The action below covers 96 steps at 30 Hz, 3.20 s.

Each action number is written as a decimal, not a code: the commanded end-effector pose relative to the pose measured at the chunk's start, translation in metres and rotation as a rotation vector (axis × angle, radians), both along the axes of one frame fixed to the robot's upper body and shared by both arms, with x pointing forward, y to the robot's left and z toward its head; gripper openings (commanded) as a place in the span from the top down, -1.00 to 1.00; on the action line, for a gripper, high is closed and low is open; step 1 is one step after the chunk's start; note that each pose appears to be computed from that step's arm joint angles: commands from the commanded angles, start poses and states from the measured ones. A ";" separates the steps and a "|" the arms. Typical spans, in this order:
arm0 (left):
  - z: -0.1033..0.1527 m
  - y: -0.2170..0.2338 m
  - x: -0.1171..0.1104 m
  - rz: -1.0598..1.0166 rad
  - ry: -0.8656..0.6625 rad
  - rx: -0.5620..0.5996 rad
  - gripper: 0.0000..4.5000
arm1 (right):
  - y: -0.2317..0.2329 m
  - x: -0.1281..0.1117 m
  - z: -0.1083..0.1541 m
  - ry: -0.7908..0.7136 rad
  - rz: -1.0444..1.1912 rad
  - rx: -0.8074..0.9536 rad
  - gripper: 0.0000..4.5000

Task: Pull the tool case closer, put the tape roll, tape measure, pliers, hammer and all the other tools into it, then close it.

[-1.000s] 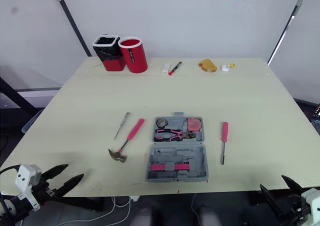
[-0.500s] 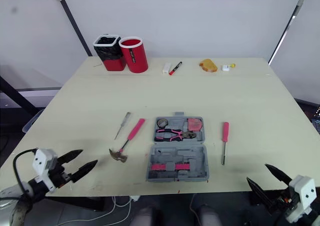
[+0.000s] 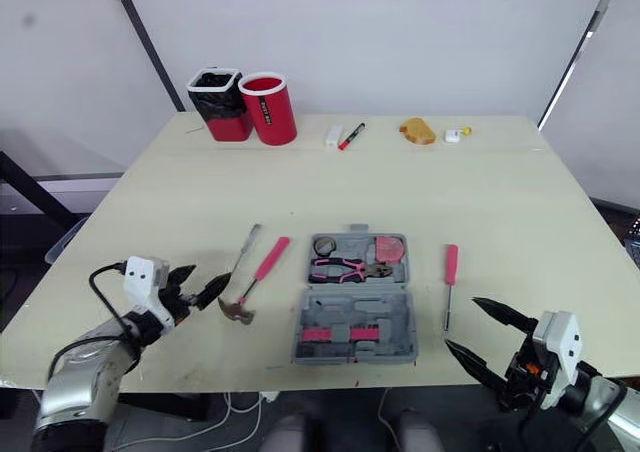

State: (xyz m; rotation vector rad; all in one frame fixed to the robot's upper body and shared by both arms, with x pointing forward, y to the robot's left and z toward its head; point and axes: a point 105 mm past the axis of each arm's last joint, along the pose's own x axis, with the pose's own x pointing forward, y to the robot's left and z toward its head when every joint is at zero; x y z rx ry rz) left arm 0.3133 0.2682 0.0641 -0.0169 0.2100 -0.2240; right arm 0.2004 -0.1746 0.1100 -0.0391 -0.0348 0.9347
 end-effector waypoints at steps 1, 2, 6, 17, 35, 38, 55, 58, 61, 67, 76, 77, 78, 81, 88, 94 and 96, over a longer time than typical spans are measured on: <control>0.009 -0.005 0.013 0.049 -0.026 0.040 -1.00 | 0.012 0.007 0.017 -0.077 0.046 -0.021 -0.98; 0.008 -0.004 0.018 0.070 -0.026 0.044 -1.00 | 0.013 0.009 0.019 -0.096 0.051 -0.037 -0.98; 0.005 -0.012 0.032 0.086 -0.019 0.052 -1.00 | 0.017 0.018 0.023 -0.132 0.055 -0.068 -0.98; -0.005 -0.016 0.068 0.140 0.042 0.083 -1.00 | 0.022 0.036 0.036 -0.174 0.021 -0.080 -0.98; -0.018 -0.015 0.071 0.132 0.077 0.073 0.97 | 0.023 0.039 0.035 -0.183 0.006 -0.107 -1.00; -0.016 -0.012 0.068 0.125 0.070 0.083 0.97 | 0.025 0.039 0.034 -0.185 0.015 -0.105 -1.00; 0.010 0.019 -0.029 0.124 0.069 0.163 0.97 | 0.039 0.021 0.033 -0.143 0.219 -0.080 -1.00; 0.004 0.024 -0.046 0.142 0.104 0.180 0.97 | 0.044 0.018 0.032 -0.137 0.279 -0.089 -1.00; -0.003 0.030 -0.063 0.192 0.128 0.161 0.97 | 0.050 0.016 0.030 -0.120 0.351 -0.111 -1.00; -0.014 0.033 -0.089 0.244 0.159 0.138 0.97 | 0.054 0.021 0.029 -0.132 0.394 -0.160 -1.00; -0.028 0.031 -0.086 0.274 0.165 0.100 0.97 | 0.057 0.025 0.033 -0.145 0.399 -0.162 -1.00; -0.028 0.031 -0.085 0.273 0.165 0.099 0.97 | 0.057 0.025 0.033 -0.145 0.396 -0.164 -1.00; -0.029 0.030 -0.084 0.273 0.165 0.098 0.97 | 0.057 0.026 0.033 -0.145 0.394 -0.165 -1.00; -0.028 0.027 -0.077 0.255 0.158 0.092 0.97 | 0.059 0.026 0.032 -0.147 0.387 -0.164 -1.00; -0.032 0.021 -0.075 0.228 0.171 0.081 0.26 | 0.059 0.026 0.033 -0.151 0.379 -0.160 -1.00; -0.026 0.023 -0.075 0.217 0.159 0.081 -0.99 | 0.058 0.025 0.033 -0.150 0.370 -0.160 -1.00; -0.017 0.025 -0.075 0.190 0.141 0.102 -0.99 | 0.058 0.025 0.032 -0.148 0.367 -0.158 -1.00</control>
